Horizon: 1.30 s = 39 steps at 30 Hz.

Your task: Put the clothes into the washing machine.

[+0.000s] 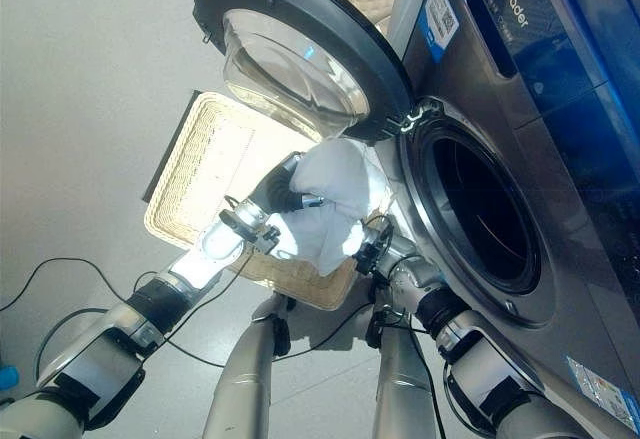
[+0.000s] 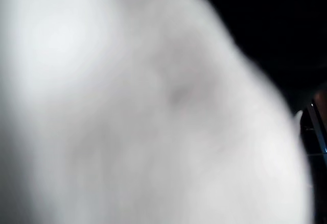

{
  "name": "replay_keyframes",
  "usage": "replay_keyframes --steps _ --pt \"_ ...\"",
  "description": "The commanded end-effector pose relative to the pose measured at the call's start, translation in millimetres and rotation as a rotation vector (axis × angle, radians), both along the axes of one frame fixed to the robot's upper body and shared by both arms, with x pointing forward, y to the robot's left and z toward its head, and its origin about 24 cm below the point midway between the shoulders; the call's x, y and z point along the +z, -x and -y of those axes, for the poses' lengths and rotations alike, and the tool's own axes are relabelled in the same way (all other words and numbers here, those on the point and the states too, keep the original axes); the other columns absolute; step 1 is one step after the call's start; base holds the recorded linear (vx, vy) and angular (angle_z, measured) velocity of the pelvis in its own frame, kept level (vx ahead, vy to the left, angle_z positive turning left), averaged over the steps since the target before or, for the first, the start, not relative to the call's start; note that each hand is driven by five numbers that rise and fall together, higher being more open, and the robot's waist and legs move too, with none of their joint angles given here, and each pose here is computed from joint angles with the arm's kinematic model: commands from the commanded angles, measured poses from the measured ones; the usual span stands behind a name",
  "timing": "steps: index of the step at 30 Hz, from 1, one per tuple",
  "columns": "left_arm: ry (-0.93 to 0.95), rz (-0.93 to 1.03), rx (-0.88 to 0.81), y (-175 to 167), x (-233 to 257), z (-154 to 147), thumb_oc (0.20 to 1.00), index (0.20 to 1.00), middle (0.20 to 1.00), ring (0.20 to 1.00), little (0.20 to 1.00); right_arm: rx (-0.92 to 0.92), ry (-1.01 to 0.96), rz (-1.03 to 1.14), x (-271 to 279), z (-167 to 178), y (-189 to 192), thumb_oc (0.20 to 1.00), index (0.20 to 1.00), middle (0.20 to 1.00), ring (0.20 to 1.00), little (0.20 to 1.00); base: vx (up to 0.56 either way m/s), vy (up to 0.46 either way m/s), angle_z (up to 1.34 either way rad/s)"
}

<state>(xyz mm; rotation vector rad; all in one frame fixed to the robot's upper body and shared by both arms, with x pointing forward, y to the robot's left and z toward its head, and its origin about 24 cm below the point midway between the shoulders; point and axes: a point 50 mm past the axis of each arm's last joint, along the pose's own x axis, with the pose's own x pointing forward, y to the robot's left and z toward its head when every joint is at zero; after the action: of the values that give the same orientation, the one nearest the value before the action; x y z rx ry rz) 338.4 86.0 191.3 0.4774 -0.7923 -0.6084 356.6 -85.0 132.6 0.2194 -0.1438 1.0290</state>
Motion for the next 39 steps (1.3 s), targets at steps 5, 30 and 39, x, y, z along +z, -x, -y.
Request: replay_keyframes --steps 5,30,39 --pt "-0.063 0.132 0.012 3.5 9.9 9.1 1.0 1.0 1.0 1.0 1.0 0.057 -0.218 0.195 53.3 -6.2 3.8 0.2 0.2 0.2 0.2 0.2 0.0 0.0 0.0" --pt "0.077 0.239 0.24 -7.8 11.8 -20.9 1.0 1.0 1.0 1.0 1.0 -0.286 -0.396 -0.009 16.1 58.4 -20.5 0.2 0.2 0.2 0.2 0.2 0.0 0.019 -0.05" --pt "0.353 0.242 0.386 -8.1 13.6 -44.6 1.0 1.0 1.0 1.0 1.0 -0.364 -0.469 -0.068 -0.4 74.3 -20.5 0.2 0.2 0.2 0.2 0.2 0.0 0.004 -0.02"
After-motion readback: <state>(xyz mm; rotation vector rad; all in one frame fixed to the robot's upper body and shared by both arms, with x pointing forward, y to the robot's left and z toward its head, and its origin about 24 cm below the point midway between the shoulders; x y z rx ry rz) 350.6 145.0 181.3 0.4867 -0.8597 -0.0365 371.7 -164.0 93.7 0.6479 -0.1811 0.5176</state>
